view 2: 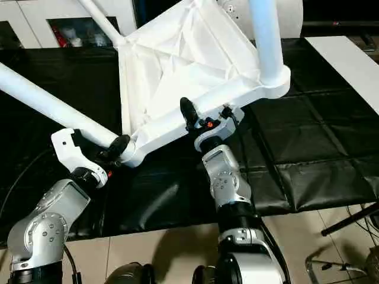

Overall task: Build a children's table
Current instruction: Flip table

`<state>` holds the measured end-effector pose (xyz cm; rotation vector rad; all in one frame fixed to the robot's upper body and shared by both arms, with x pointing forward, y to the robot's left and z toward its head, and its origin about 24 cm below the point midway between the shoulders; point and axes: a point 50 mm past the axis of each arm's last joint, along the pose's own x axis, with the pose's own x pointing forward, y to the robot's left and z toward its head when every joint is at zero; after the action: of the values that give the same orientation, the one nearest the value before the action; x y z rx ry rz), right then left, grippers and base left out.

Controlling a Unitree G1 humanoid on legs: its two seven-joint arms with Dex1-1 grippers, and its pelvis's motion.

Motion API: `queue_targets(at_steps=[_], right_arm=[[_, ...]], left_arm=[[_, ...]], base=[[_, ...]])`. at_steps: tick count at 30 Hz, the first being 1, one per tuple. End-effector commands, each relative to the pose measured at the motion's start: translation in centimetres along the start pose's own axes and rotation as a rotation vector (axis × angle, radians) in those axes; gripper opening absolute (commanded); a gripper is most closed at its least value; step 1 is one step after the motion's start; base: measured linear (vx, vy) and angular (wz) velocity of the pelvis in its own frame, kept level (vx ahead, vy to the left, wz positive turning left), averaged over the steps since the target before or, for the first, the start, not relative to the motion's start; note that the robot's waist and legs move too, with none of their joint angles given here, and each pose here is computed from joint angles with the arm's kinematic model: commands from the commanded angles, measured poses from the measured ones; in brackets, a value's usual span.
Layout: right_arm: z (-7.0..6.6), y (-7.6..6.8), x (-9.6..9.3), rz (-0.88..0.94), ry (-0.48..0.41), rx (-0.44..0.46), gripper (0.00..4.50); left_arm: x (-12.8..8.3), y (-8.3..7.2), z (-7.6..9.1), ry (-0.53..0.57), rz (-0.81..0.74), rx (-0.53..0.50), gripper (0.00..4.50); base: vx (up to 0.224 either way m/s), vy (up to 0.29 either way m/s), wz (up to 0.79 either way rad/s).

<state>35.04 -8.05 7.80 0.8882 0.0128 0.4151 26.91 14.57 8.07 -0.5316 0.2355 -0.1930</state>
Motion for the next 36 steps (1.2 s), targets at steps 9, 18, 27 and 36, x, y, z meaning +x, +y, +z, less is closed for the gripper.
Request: queue_targets(at_steps=[9, 18, 27, 36], right_arm=[[-1.7, 5.0, 2.6, 0.115, -0.023, 0.107, 2.49], [-1.5, 5.4, 2.6, 0.117, -0.045, 0.096, 2.25], [0.5, 4.0, 2.4, 0.020, -0.139, 0.047, 2.18], [4.3, 2.5, 1.3, -0.067, -0.269, -0.150, 2.18]], left_arm=[[0.0, -1.5, -2.8, 0.142, -0.120, -0.031, 2.04], [-0.1, -0.9, -2.5, 0.097, -0.066, -0.007, 2.39], [-1.9, -0.6, -1.6, 0.022, -0.125, 0.009, 3.21], [-5.5, -0.5, -1.7, 0.048, -0.258, 0.143, 3.44]], base=[[0.000, 0.000, 0.00], [0.000, 0.000, 0.00], [0.000, 0.000, 0.00], [0.000, 0.000, 0.00]])
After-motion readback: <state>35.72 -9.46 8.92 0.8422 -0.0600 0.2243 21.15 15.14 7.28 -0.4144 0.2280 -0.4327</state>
